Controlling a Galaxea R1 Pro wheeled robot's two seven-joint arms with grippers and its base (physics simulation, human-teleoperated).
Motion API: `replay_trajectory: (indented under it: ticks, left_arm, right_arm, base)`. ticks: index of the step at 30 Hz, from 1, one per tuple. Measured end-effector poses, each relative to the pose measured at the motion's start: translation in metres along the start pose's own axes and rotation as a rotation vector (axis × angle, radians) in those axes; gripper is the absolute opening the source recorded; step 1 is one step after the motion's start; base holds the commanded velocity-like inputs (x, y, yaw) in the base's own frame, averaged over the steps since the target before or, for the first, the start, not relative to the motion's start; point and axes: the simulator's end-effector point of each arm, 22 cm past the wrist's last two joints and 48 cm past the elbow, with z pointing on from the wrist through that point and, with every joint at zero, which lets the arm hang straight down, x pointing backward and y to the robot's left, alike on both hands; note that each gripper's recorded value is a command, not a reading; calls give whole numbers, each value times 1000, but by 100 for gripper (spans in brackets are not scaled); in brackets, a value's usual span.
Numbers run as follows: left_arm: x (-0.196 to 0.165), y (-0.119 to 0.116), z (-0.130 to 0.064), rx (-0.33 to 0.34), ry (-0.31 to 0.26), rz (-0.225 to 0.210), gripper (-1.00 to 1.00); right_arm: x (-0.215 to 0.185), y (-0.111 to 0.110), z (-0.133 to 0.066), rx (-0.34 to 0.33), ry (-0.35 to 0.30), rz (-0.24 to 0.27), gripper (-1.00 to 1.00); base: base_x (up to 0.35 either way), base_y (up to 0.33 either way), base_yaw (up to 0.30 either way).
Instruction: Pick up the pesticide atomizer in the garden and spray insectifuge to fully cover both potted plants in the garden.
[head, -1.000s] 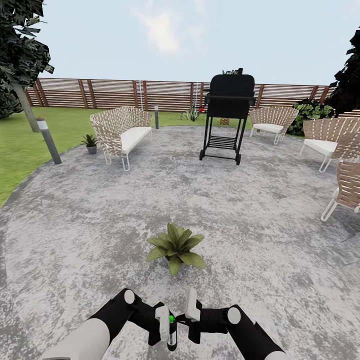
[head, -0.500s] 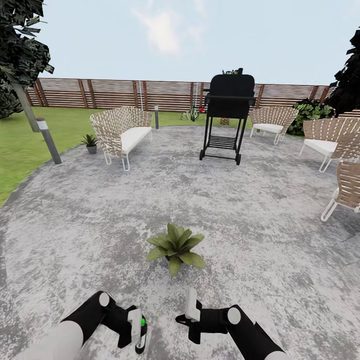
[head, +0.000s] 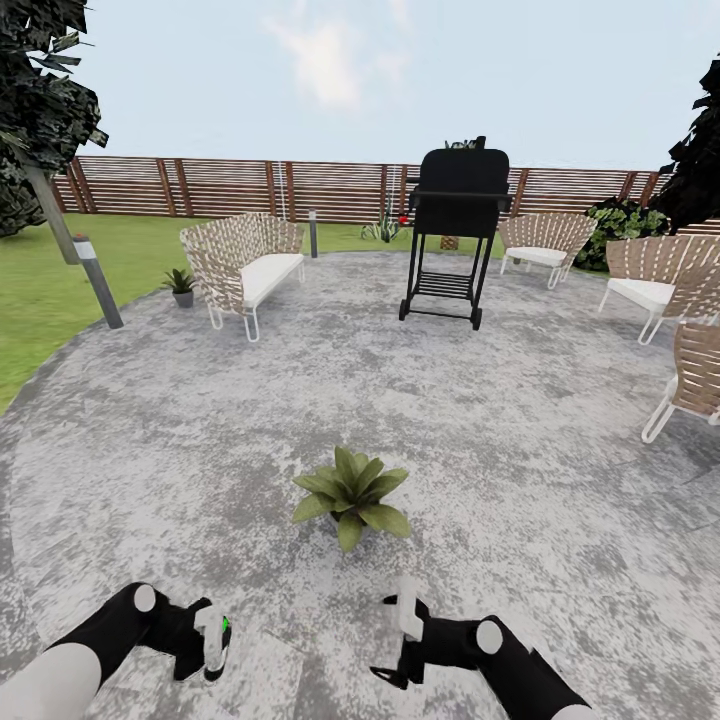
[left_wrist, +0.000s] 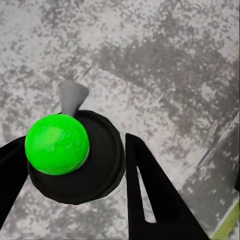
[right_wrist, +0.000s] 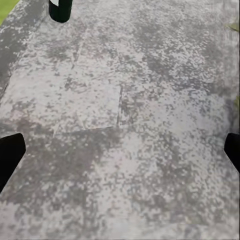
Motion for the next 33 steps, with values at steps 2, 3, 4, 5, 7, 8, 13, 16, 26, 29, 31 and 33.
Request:
replay_trajectory:
  ticks: [2,3,4,5,7,8,13,16,26,29,31,33]
  left_arm:
    - [-7,21,-2,-96,-46,-58,-100]
    - [-9,29,-4,-134,-71,-90,-100]
    - [-12,37,-6,-168,-93,-122,-100]
    - [-13,43,-8,-194,-111,-154,-100]
    - [-10,52,-13,-230,-131,-225,-100]
    - [-7,55,-14,-241,-132,-265,-100]
    - [13,55,-15,-246,-73,-442,-100]
    - [19,53,-15,-240,-49,-497,-100]
    - [13,49,-11,-220,-53,-576,-100]
    - [7,44,-6,-200,-41,-604,-100]
    - [3,40,-1,-182,-24,-634,-100]
    - [0,37,0,-166,-3,-671,-100]
  right_arm:
    - [48,-9,-16,70,78,54,100]
    - [71,-9,-23,100,114,85,100]
    - [95,-8,-31,135,155,119,100]
    - [120,-8,-41,177,199,157,100]
    - [168,-4,-64,272,284,232,100]
    - [187,-1,-74,319,319,262,100]
    - [226,-10,-108,556,385,332,100]
    - [233,-27,-124,728,368,455,100]
    - [238,-38,-137,859,336,590,100]
    - [245,-42,-148,915,326,659,100]
    - [253,-45,-161,987,310,752,100]
    - [260,-47,-171,1042,298,819,100]
  base:
    - [0,0,0]
    - [0,0,0]
    - [0,0,0]
    - [0,0,0]
    - [0,0,0]
    - [0,0,0]
    - [0,0,0]
    - [0,0,0]
    - [0,0,0]
    - [0,0,0]
    - [0,0,0]
    - [0,0,0]
